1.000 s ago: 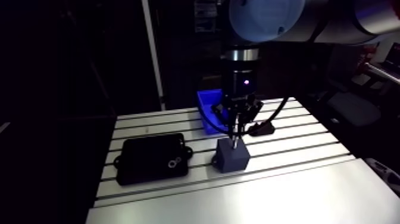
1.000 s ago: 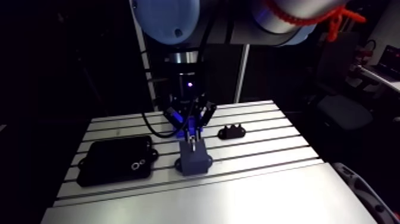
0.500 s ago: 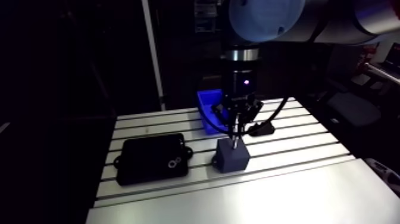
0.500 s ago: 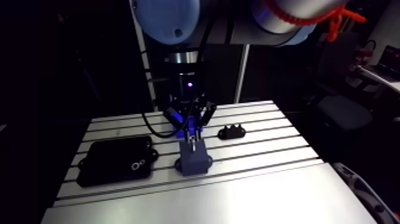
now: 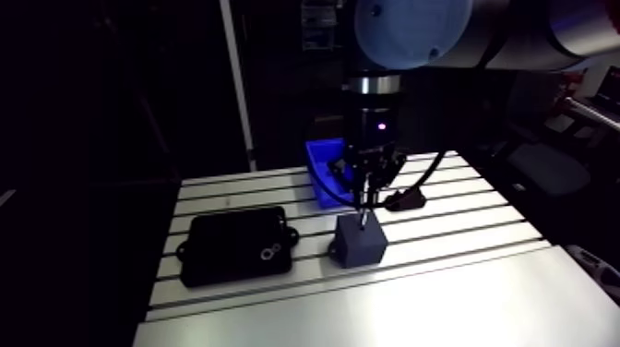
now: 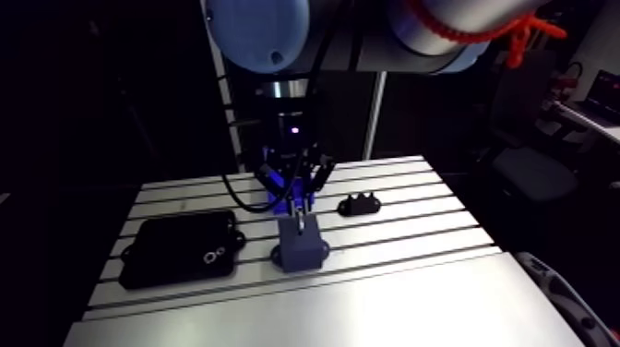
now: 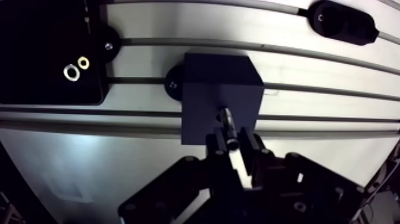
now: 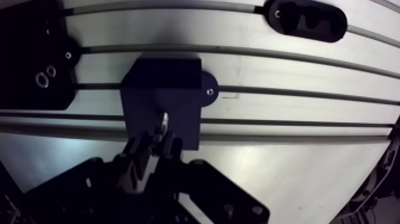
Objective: Pick up the M10 bolt and insert it into the hole until fully seated.
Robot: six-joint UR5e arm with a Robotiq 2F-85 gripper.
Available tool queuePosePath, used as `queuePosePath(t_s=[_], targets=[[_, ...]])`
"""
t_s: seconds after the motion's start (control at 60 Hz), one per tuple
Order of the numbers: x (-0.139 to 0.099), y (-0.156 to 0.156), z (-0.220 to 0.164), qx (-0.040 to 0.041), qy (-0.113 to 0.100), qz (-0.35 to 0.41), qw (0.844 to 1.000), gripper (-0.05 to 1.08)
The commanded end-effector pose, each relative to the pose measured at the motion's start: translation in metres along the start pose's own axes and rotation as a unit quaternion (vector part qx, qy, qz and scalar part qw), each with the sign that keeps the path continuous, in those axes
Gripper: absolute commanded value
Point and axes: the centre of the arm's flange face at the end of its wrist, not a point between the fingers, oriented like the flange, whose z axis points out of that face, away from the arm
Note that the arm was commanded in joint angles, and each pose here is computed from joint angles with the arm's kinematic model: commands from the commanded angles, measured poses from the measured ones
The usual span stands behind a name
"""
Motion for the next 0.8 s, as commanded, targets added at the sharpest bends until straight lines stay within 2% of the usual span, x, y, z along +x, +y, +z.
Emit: queuePosePath(t_s=[0.017,0.5,0.8], targets=[[0.0001,-0.0012,0.0002,0.0030,-0.002,-0.001,1.000,1.08],[-0.0034,-0.0011,-0.0046,0.0057,-0.011,-0.002,1.000,1.08],[-0.0040,-0.0017,-0.0007,0.0037,-0.013,-0.003,1.000,1.08]])
